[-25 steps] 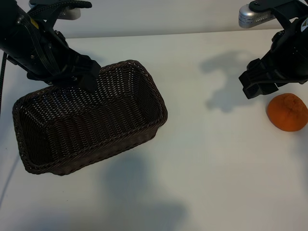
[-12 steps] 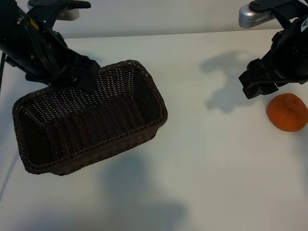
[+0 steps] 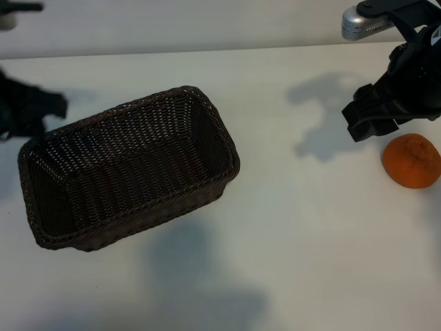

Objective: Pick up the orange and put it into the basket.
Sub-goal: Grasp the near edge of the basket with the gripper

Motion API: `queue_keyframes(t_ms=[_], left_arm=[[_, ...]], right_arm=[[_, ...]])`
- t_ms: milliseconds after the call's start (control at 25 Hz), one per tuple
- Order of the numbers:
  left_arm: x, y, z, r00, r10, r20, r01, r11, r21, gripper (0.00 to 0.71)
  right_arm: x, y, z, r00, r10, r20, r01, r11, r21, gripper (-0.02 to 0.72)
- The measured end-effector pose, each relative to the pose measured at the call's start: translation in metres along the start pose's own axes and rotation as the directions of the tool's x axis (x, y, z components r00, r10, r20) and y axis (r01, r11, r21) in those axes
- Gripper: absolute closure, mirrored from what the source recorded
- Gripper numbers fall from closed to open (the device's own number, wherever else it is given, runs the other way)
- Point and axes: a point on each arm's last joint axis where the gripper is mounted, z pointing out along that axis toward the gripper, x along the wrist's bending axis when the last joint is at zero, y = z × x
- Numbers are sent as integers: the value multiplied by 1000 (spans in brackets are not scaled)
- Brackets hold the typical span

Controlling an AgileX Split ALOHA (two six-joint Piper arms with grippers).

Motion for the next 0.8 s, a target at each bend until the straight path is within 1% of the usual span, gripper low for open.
queue_keyframes(t_ms=[120, 200, 240, 400, 480, 600, 680, 800], left_arm=[[7, -20, 14, 996, -73, -55, 74, 997, 23, 116], [8, -30, 29, 991, -109, -74, 113, 993, 45, 116], [8, -35, 37, 989, -123, -79, 127, 990, 54, 116], [6, -47, 61, 980, -188, -70, 192, 980, 47, 116], [8, -51, 71, 971, -231, -64, 234, 971, 39, 116], [20, -57, 86, 952, -299, -67, 302, 952, 48, 116], [33, -61, 93, 942, -327, -76, 332, 941, 65, 116], [47, -61, 96, 935, -350, -55, 354, 932, 78, 116]], right_arm=[[0, 0, 0, 1000, 0, 0, 0, 1000, 0, 108], [0, 0, 0, 1000, 0, 0, 0, 1000, 0, 108], [0, 0, 0, 1000, 0, 0, 0, 1000, 0, 108], [0, 0, 0, 1000, 0, 0, 0, 1000, 0, 108], [0, 0, 0, 1000, 0, 0, 0, 1000, 0, 108], [0, 0, 0, 1000, 0, 0, 0, 1000, 0, 108], [0, 0, 0, 1000, 0, 0, 0, 1000, 0, 108], [0, 0, 0, 1000, 0, 0, 0, 1000, 0, 108]])
